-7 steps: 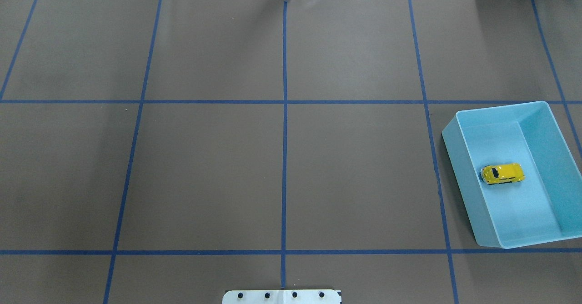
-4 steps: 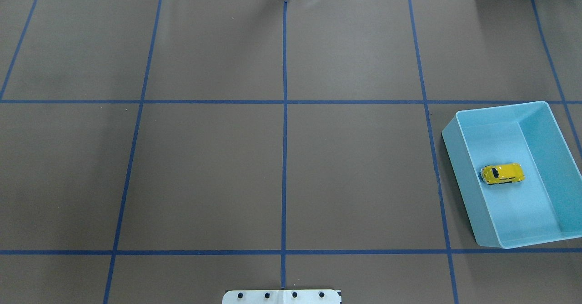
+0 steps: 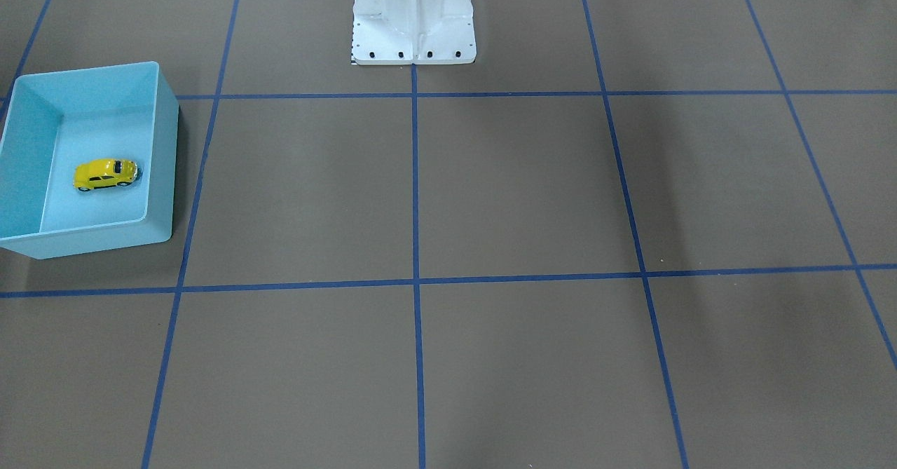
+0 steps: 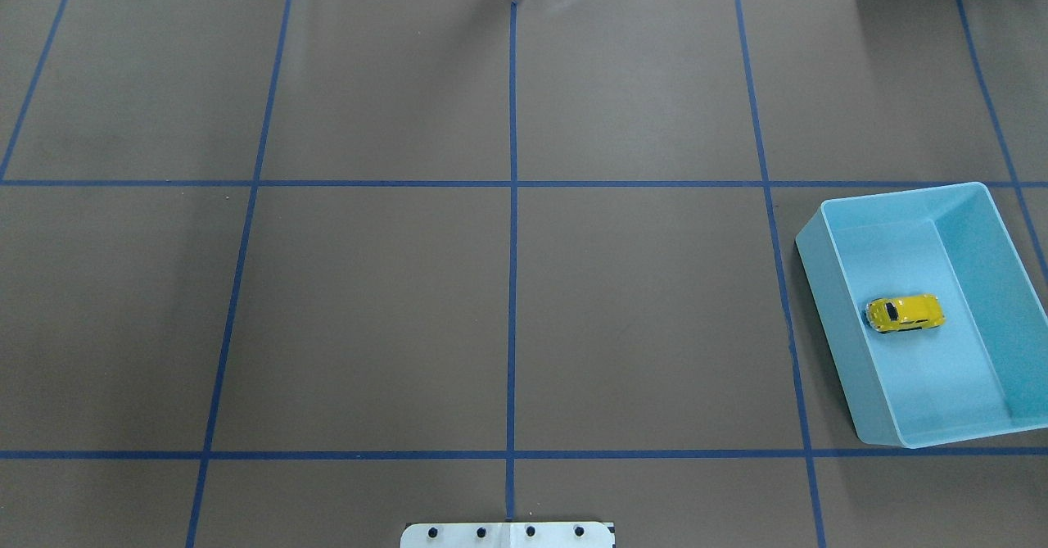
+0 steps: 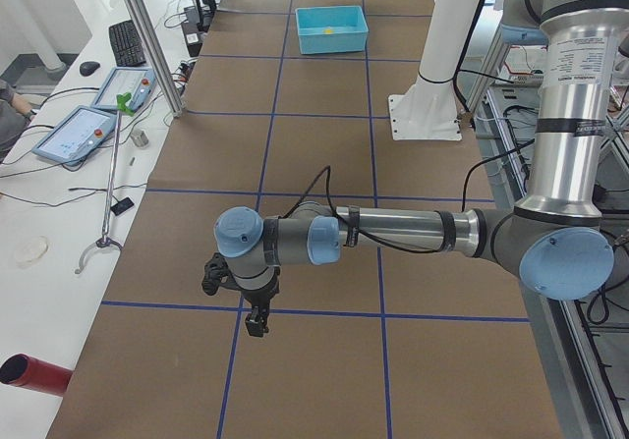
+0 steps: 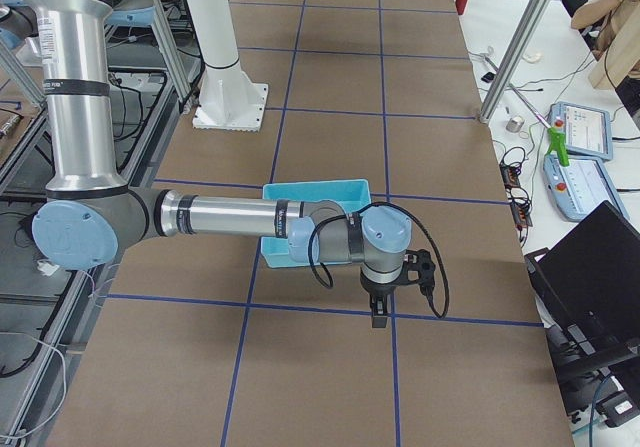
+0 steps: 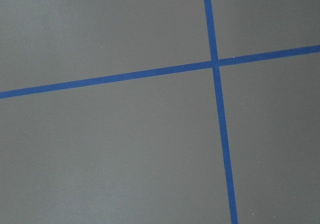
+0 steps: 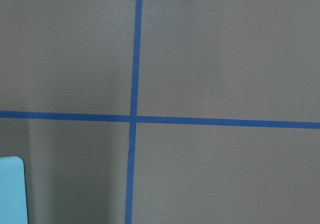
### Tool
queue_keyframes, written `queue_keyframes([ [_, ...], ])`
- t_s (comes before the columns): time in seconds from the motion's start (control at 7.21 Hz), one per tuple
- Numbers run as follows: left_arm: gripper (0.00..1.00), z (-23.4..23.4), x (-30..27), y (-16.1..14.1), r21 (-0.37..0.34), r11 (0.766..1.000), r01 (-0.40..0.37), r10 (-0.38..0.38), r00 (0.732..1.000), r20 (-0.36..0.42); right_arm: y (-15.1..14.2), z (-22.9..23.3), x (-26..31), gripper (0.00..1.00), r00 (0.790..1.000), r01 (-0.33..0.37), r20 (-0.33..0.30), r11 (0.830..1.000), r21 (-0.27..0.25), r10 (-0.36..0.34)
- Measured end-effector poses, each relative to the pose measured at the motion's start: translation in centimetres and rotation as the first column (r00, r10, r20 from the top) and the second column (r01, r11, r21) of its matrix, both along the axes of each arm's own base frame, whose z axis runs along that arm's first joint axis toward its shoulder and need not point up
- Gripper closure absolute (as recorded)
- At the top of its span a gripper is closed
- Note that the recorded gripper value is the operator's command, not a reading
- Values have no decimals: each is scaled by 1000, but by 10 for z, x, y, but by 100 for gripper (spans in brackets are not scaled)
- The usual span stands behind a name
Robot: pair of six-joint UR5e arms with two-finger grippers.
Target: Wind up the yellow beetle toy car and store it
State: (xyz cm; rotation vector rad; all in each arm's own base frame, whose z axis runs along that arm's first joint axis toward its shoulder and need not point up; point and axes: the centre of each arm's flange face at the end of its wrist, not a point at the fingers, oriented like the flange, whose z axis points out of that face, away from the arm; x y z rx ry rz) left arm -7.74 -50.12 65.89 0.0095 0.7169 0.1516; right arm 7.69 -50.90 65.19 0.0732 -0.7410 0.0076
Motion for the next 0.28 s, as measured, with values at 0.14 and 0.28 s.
queue_keyframes([
  [0.14, 0, 0, 0, 0, 0, 1000, 0, 0, 1000, -1, 1, 0, -1, 0, 1000, 0, 13, 1000, -14, 0],
  [0.28, 0, 0, 0, 0, 0, 1000, 0, 0, 1000, -1, 2, 1, -1, 0, 1000, 0, 19, 999, -38, 1],
])
